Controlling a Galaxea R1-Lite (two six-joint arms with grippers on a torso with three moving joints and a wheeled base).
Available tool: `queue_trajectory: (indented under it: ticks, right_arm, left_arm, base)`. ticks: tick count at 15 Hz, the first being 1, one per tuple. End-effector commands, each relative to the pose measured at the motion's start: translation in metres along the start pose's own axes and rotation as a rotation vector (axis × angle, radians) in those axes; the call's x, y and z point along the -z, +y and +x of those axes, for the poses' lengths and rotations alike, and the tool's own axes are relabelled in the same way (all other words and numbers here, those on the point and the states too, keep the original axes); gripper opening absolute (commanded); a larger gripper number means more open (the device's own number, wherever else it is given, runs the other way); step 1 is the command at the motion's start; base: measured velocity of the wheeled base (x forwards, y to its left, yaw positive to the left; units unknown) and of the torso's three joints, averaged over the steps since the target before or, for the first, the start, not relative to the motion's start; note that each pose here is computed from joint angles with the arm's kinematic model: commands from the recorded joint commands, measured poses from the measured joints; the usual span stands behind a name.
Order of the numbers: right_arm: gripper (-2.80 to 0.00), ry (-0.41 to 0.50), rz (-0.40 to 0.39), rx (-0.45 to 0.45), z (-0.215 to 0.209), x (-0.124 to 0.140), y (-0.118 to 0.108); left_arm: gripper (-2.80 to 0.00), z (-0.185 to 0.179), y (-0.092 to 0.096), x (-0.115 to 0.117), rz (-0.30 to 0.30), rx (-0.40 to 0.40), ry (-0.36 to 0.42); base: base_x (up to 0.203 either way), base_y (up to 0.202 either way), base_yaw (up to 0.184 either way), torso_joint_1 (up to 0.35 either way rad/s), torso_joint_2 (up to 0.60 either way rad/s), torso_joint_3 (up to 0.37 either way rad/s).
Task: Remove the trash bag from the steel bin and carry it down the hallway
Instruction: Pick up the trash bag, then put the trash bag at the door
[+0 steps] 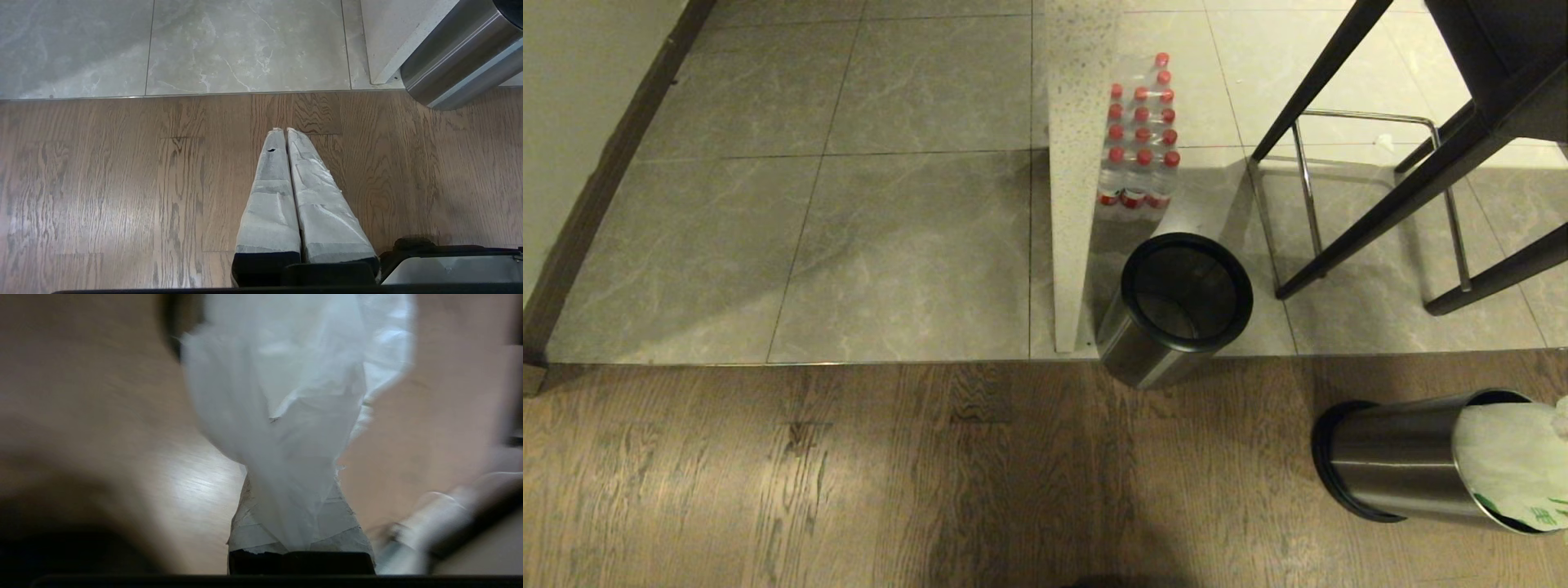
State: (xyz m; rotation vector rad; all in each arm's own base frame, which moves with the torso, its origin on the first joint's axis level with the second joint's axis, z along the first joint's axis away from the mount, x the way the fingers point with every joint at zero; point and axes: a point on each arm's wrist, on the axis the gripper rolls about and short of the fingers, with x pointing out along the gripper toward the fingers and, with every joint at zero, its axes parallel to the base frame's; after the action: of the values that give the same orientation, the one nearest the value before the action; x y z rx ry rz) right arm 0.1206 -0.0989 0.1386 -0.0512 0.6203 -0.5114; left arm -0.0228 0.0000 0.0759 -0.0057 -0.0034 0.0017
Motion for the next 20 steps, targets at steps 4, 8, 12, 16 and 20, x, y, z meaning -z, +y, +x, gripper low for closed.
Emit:
queue_trajectory:
  ticks: [4,8,12,16,20]
  right_arm:
    - [-2.80,-0.224,0.053,-0.165,-0.042,-0.018,0.017]
    - [-2.80,-0.390,0.038,-0.275,-0.100,-0.009,0.028]
    - [-2.80,-0.444,0.050,-0.371,-0.144,0.016,0.029]
    - [-2.80,-0.417,0.094,-0.478,-0.147,0.051,0.032]
    - [-2.80,-0.378,0.055,-0.416,-0.146,0.088,0.032]
  left_arm:
    - [-2.80,0.000,0.000,0.000,0.000,0.000,0.000]
    - [-2.80,0.000,0.000,0.000,0.000,0.000,0.000]
    - [-2.80,0.000,0.000,0.000,0.000,0.000,0.000]
    - [-2.80,0.000,0.000,0.000,0.000,-0.001,0.000]
    - [-2.80,0.000,0.000,0.000,0.000,-0.001,0.000]
  base:
    - [0.000,0.000,0.000,0.000,0.00,0.000]
    - [0.000,0.000,0.000,0.000,0.00,0.000]
    - [0.000,0.000,0.000,0.000,0.00,0.000]
    - [0.000,0.000,0.000,0.000,0.00,0.000]
    - [0.000,0.000,0.000,0.000,0.00,0.000]
